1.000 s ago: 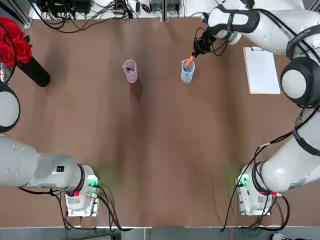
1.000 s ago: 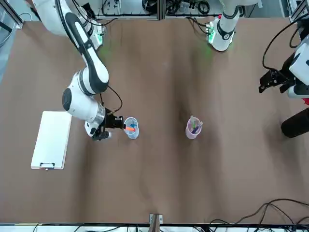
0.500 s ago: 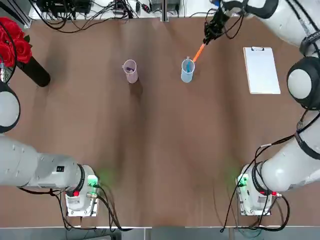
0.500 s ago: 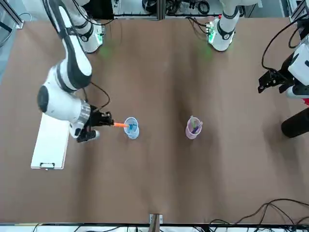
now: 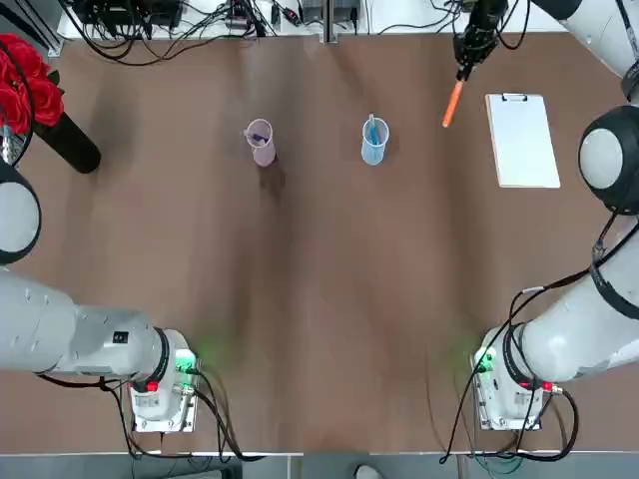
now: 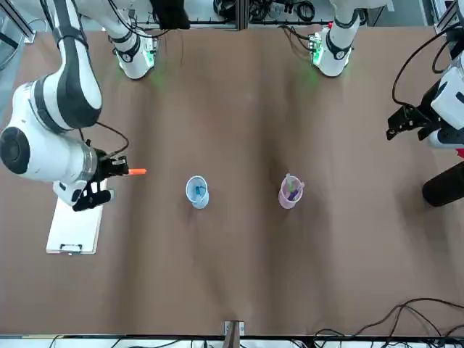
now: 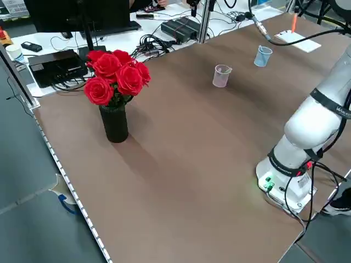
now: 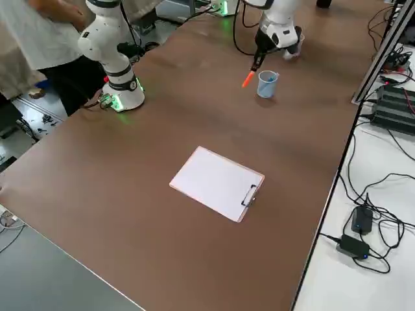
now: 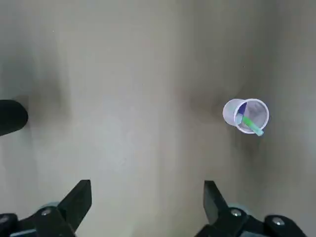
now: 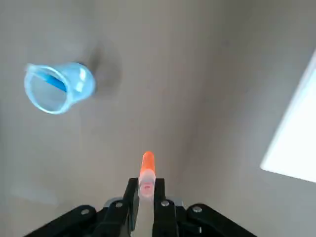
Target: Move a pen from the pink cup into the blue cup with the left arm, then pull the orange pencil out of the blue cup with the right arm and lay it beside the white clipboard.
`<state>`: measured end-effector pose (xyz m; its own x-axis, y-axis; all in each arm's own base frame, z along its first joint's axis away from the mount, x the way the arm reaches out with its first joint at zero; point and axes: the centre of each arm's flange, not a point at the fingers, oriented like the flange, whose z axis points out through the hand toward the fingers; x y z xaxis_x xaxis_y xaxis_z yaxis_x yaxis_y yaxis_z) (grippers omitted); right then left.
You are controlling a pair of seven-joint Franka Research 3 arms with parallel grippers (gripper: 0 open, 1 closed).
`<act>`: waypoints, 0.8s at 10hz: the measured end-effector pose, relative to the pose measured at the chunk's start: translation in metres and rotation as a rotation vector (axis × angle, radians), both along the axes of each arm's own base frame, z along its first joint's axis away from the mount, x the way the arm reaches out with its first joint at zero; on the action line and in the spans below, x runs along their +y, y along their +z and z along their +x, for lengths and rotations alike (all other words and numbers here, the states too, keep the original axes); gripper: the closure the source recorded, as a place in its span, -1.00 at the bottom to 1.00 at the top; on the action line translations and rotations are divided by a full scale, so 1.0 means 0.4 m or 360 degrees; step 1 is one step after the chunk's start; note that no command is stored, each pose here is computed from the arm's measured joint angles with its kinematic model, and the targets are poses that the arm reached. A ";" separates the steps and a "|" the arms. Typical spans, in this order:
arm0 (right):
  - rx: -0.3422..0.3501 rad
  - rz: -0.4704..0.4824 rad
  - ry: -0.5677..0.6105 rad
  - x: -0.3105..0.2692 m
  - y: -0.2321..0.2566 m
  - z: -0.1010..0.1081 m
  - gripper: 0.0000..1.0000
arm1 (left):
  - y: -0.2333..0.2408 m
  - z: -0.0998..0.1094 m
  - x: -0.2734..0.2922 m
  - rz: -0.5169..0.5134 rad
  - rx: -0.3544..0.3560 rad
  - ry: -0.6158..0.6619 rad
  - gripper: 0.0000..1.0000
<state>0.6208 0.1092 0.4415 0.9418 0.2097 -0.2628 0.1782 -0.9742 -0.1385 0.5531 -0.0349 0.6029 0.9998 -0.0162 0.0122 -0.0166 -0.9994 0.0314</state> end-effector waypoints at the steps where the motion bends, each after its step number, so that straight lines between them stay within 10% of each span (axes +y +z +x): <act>1: 0.0047 -0.0038 0.0017 -0.038 -0.049 0.009 0.67 | -0.001 0.000 0.000 0.0000 0.0001 0.0000 -1.00; 8: 0.0215 -0.0113 -0.0023 -0.209 -0.406 0.072 0.67 | -0.002 0.000 -0.006 0.0000 0.0003 0.0000 -1.00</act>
<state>0.6497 0.0254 0.2791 0.8997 0.1727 -0.4008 0.1487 -0.9847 -0.0906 0.5531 -0.0372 0.6020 0.9998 -0.0163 0.0103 -0.0166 -0.9994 0.0313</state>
